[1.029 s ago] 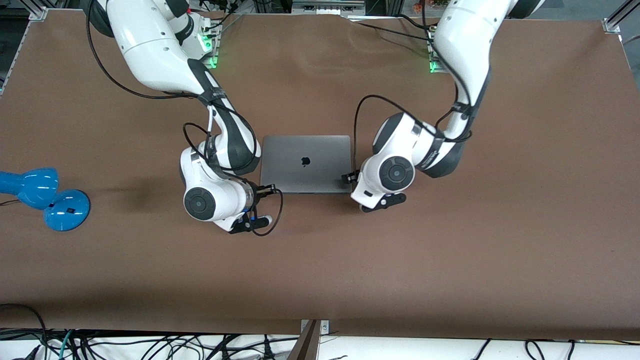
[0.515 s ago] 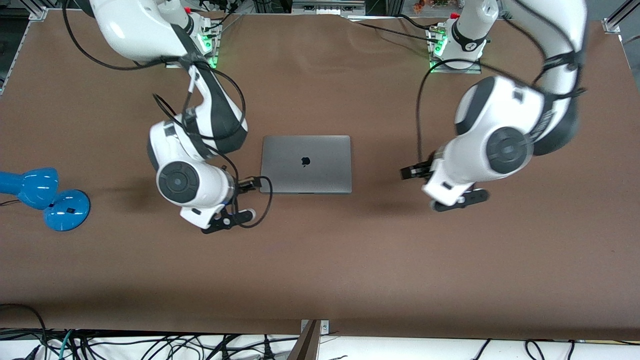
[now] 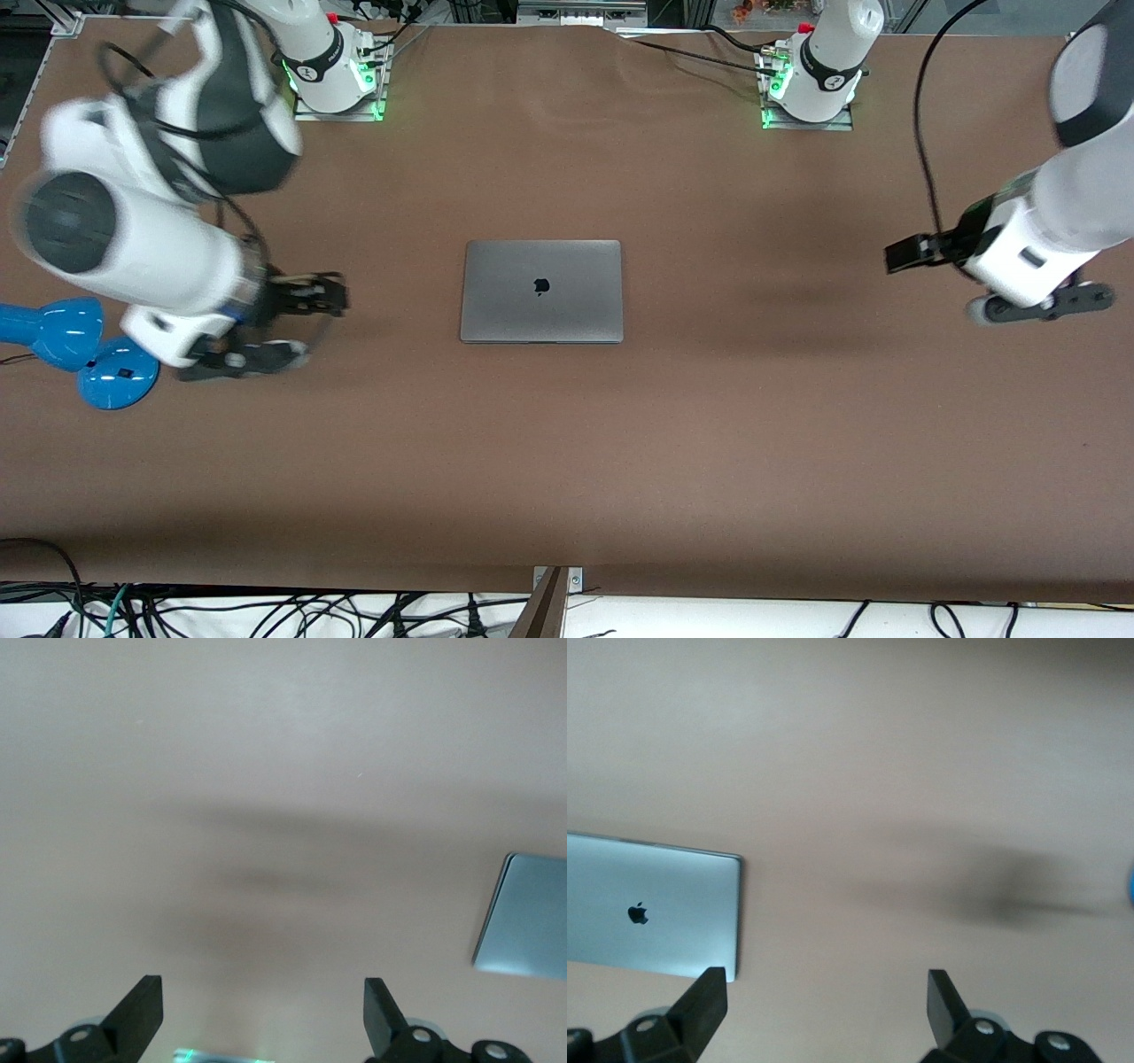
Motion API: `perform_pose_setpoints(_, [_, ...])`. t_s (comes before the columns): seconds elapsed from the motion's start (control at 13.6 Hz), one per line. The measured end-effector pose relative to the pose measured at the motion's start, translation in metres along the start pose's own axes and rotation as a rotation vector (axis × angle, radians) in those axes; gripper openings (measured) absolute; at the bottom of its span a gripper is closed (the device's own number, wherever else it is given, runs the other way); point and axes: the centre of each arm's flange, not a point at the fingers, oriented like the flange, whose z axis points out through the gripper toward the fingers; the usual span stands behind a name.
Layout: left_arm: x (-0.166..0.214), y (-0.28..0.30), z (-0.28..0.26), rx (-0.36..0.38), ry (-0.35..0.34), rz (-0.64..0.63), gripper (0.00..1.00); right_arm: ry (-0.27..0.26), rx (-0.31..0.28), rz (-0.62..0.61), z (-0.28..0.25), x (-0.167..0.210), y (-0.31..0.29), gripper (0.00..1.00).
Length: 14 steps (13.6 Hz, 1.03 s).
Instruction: Close laptop with both arms from behind
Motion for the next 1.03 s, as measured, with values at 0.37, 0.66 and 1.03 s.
perform_pose_setpoints(0.37, [-0.002,-0.055,-0.009,-0.011,-0.015,0.069,1.0,0.006,0.029,0.121,-0.043,-0.04,0.091,1.0])
perform_pose_setpoints(0.66, [-0.024,-0.031,-0.024,-0.007,-0.023,0.124,1.0,-0.028,0.051,0.167,-0.058,-0.067,0.125,1.0])
perform_pose_setpoints(1.03, [-0.1,-0.024,-0.085,-0.008,0.079,0.16,1.0,-0.093,0.07,0.201,-0.045,-0.086,0.149,1.0])
